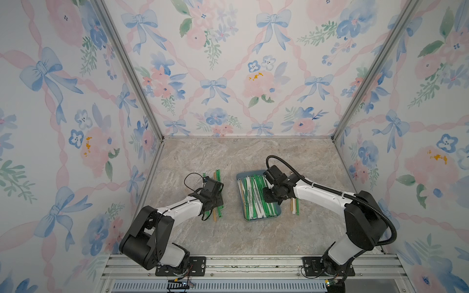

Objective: Put the straws into the storage box
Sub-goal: Pick up the straw from the center of the board, then place the straw in the storage box.

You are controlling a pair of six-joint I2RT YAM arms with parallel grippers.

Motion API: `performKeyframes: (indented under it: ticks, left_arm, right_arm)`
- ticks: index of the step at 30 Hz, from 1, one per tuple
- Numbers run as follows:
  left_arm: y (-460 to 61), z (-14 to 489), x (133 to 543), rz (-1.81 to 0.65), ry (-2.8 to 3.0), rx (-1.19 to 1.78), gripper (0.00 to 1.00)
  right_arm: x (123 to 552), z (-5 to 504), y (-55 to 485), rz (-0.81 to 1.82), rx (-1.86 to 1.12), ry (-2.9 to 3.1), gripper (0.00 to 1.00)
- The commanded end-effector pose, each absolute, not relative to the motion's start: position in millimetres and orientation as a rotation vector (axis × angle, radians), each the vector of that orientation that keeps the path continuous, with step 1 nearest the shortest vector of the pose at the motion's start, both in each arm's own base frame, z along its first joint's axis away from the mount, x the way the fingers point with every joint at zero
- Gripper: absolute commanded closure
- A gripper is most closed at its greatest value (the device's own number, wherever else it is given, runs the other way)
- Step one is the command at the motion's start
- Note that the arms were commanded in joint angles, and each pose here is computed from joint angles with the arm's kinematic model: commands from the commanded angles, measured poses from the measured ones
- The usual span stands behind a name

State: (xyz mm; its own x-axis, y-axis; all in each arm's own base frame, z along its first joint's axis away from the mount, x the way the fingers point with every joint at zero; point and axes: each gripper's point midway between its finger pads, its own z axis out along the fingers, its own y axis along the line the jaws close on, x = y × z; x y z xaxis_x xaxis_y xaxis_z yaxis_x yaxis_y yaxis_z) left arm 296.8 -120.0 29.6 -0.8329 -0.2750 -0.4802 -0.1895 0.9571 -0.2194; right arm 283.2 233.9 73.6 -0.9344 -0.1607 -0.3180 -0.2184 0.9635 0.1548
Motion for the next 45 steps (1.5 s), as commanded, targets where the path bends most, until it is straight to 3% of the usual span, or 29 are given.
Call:
performKeyframes:
  ticks: [1,22,34,37,45]
  left_arm:
    - [-120,27,298,-0.195,2.590,-0.334,0.78]
    - [-118,30,297,-0.195,2.579,-0.331,0.93]
    - [-129,85,311,-0.316,2.426,-0.322,1.00]
    - [-143,97,312,-0.372,2.407,-0.310,1.00]
    - [-237,119,312,-0.554,2.423,-0.156,1.00]
  right_arm:
    - [285,78,226,0.249,-0.241,2.795,0.75]
    - [286,78,219,0.245,-0.217,2.796,0.75]
    - [288,80,214,0.249,-0.200,2.787,0.75]
    - [289,81,213,0.248,-0.195,2.787,0.75]
    - [290,82,208,0.237,-0.182,2.784,0.75]
